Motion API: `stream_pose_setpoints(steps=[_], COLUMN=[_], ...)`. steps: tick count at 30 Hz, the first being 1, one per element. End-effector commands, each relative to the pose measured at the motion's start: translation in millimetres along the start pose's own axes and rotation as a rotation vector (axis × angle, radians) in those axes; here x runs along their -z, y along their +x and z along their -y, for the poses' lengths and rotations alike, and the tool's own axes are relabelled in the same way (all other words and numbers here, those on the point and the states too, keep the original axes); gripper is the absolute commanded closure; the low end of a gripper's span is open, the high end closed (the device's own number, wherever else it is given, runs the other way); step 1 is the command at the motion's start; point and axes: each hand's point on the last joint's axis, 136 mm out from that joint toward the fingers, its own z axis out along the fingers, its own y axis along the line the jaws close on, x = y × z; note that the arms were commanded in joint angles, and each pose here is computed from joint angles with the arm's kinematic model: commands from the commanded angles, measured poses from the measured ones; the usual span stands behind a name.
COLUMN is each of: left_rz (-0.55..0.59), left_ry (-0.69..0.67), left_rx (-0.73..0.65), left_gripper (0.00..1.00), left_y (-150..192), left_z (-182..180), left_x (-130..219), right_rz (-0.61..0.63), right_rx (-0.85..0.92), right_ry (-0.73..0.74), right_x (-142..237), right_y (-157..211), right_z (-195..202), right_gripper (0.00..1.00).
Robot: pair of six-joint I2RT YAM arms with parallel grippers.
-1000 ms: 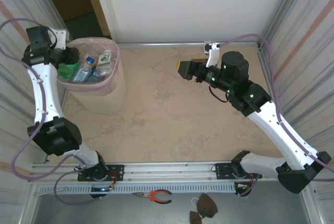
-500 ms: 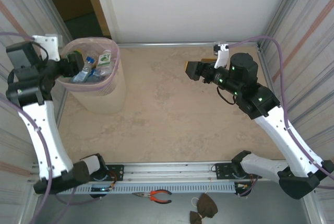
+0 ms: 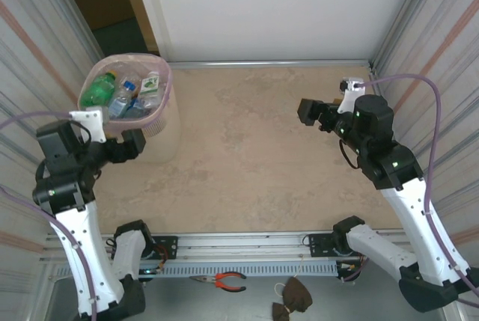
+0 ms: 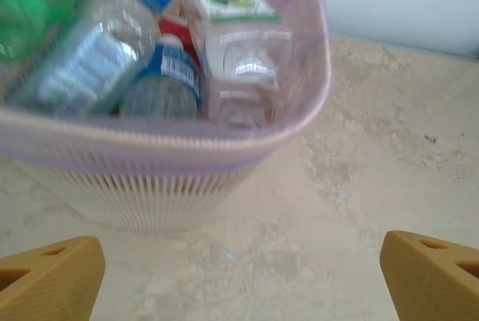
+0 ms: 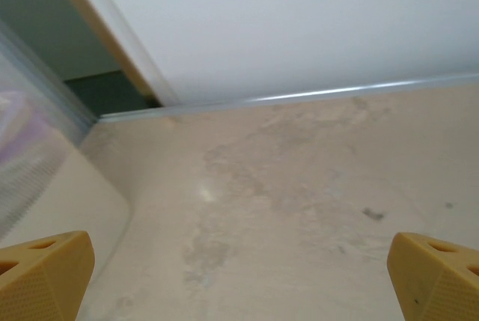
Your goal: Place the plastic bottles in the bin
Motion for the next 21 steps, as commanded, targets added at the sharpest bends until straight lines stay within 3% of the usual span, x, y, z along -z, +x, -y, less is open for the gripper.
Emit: stream_pose_setpoints(steps=[1,6,9,14,21], left_rz=[0.002,0.047,0.017,0.056,0.06], left_ry=[0.02,-0.028,-0.037,-0.084,-0.245], left_rx=[0.077,0.121,0.164,0.233,0.141], left_gripper=[0.05,0.04,0.05,0.08,0.06], left_y=[16.5,33.7,50.6,77.1,109.0], left_z=[-3.8,-18.2,-26.4,-47.9,-69.3], left_x=[-15.5,-37.4,-56.7,-95.2,-145.8], right_rz=[-0.035,-0.021,0.014,0.058,0.12], right_rx=[0.064,0.119,0.137,0.241,0.173], right_ry=[0.106,0.231,0.314,0.343,0.409], right_x=[-2.8,-9.5,-15.3,-32.4,-53.8], right_y=[22.4,50.8,65.4,91.4,115.1], right_z=[29.6,68.1,93.0,116.3,159.6], right_gripper=[0.01,0.01,0.01,0.01,0.01])
